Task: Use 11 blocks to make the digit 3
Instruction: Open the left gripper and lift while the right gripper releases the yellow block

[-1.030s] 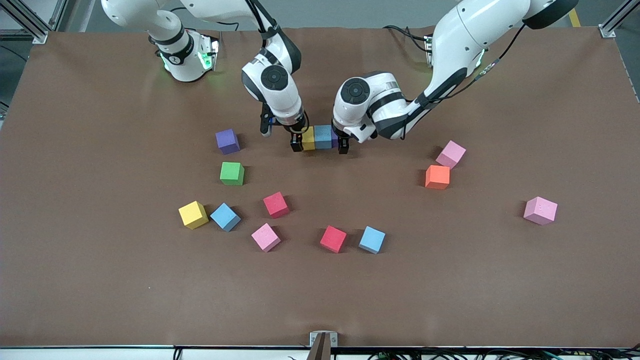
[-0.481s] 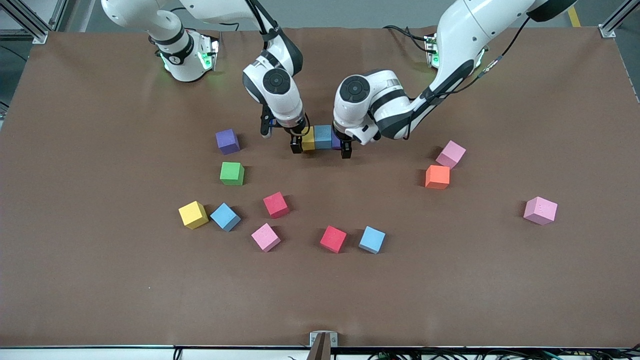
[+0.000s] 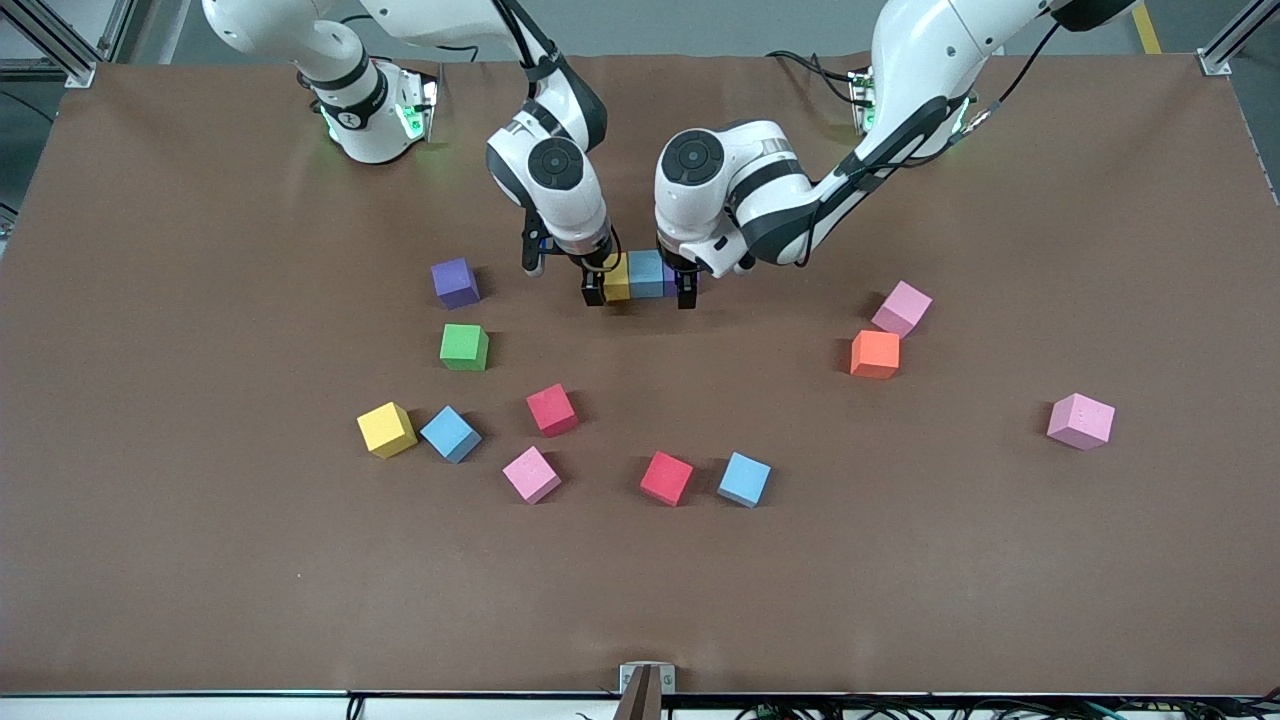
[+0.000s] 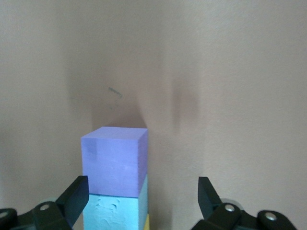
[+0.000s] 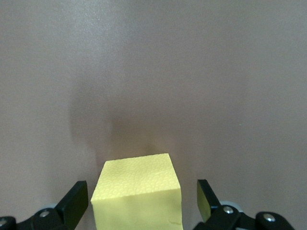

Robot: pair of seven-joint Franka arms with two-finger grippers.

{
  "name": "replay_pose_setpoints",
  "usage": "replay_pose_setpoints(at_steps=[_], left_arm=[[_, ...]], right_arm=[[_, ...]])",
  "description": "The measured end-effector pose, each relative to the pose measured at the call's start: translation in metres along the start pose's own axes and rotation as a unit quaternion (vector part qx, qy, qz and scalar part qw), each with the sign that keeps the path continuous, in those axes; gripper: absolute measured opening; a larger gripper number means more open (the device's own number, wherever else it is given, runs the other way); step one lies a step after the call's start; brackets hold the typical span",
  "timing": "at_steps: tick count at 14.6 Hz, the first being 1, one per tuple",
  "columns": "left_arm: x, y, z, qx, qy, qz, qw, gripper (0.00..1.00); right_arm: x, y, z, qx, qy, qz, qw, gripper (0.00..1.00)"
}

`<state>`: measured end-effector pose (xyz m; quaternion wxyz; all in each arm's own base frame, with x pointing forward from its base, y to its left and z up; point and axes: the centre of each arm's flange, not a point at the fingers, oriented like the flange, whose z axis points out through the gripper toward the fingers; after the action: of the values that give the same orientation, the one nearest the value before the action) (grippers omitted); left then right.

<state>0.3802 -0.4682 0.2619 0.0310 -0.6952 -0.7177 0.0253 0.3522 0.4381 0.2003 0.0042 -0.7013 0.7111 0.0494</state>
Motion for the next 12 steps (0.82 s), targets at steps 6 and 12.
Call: replay_pose_setpoints(at_steps=[6,12], left_arm=[[0.011,0.062,-0.058,-0.031,0.008,0.003,0.999,1.00],[0.053,0.143,-0.108,-0.071,0.005,0.114,0.991,1.00]], right_arm=[[-0.002,0.001,-0.006,-0.009,0.006,-0.006,1.000,1.00],[-0.003,0.004,-0.024,-0.022,0.014,-0.020,0.999,1.00]])
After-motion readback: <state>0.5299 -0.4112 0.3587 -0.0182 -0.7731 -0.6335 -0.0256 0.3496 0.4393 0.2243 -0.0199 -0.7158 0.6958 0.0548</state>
